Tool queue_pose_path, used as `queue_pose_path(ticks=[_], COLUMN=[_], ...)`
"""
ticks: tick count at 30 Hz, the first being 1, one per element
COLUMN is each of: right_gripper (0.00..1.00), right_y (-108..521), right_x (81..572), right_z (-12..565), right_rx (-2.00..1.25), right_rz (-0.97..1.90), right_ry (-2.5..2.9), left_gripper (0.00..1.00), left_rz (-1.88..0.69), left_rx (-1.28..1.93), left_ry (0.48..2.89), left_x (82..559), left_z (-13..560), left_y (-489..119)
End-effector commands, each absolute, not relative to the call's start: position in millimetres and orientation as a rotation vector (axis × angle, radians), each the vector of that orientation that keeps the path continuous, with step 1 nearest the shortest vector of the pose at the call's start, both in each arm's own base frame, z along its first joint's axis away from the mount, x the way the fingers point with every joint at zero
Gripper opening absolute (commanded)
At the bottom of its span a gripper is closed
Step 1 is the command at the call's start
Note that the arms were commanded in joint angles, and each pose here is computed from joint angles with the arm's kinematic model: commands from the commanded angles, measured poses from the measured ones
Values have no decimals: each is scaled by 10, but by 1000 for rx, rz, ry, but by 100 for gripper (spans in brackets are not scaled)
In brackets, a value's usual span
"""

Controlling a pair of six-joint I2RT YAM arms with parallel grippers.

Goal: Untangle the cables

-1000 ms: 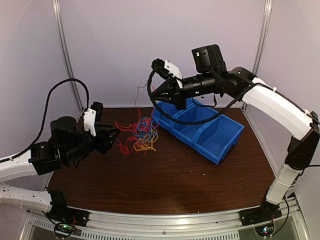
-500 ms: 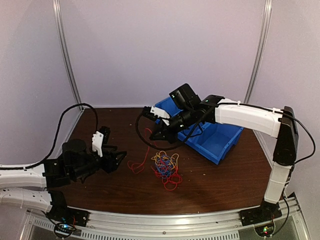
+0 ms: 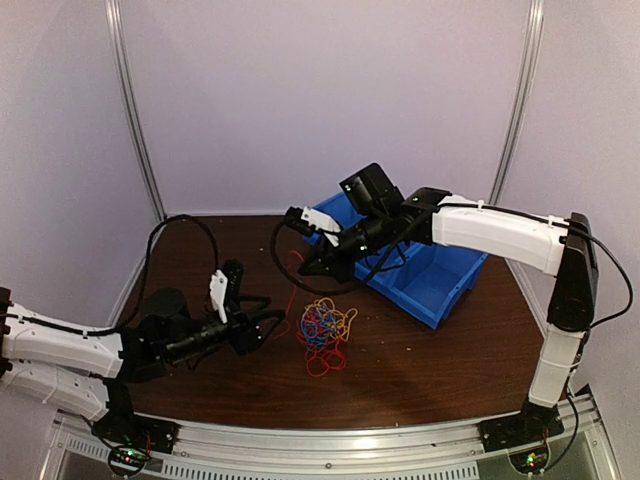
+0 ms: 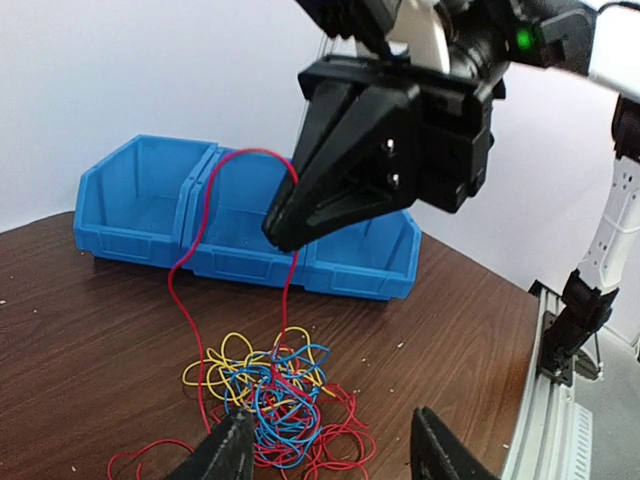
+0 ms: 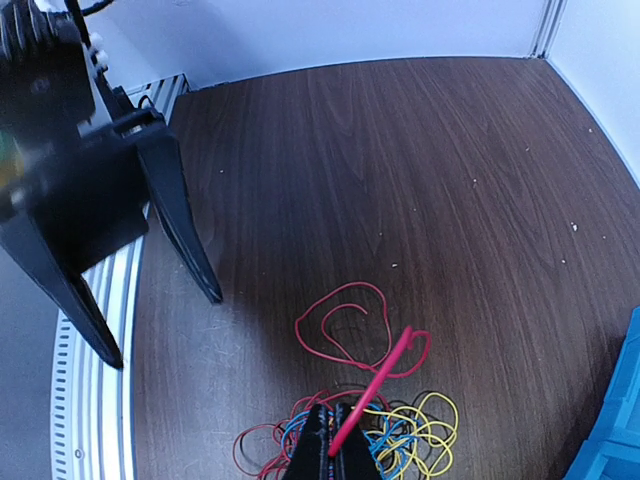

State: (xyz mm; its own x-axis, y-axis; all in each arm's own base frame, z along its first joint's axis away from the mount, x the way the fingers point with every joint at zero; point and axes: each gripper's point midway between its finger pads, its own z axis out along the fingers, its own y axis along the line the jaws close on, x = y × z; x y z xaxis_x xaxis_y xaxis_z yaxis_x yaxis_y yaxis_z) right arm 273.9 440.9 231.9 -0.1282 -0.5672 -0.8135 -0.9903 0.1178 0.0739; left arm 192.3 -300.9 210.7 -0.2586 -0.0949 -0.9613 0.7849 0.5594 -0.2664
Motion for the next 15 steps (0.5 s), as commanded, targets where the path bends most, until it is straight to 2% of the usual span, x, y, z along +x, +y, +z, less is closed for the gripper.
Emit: queue_pose_path(ticks=[1, 11, 15], right_gripper=[0, 0, 0], right_y=[4374, 4349, 4322], right_x=[2793, 2706, 2637], right_z=[2769, 2918, 3026], right_rx=[-1445, -1431, -1433], right_rz=[843, 891, 919], right_ry=[1692, 1673, 1648], left_gripper=[55, 50, 44], left_rz=[-918, -834, -820], left_rx=[582, 583, 487], left_ry=[1501, 1515, 1472], left_x=[2088, 2524, 2673], left_z=[2313, 1898, 1845], left_y=[-3277, -3848, -3872])
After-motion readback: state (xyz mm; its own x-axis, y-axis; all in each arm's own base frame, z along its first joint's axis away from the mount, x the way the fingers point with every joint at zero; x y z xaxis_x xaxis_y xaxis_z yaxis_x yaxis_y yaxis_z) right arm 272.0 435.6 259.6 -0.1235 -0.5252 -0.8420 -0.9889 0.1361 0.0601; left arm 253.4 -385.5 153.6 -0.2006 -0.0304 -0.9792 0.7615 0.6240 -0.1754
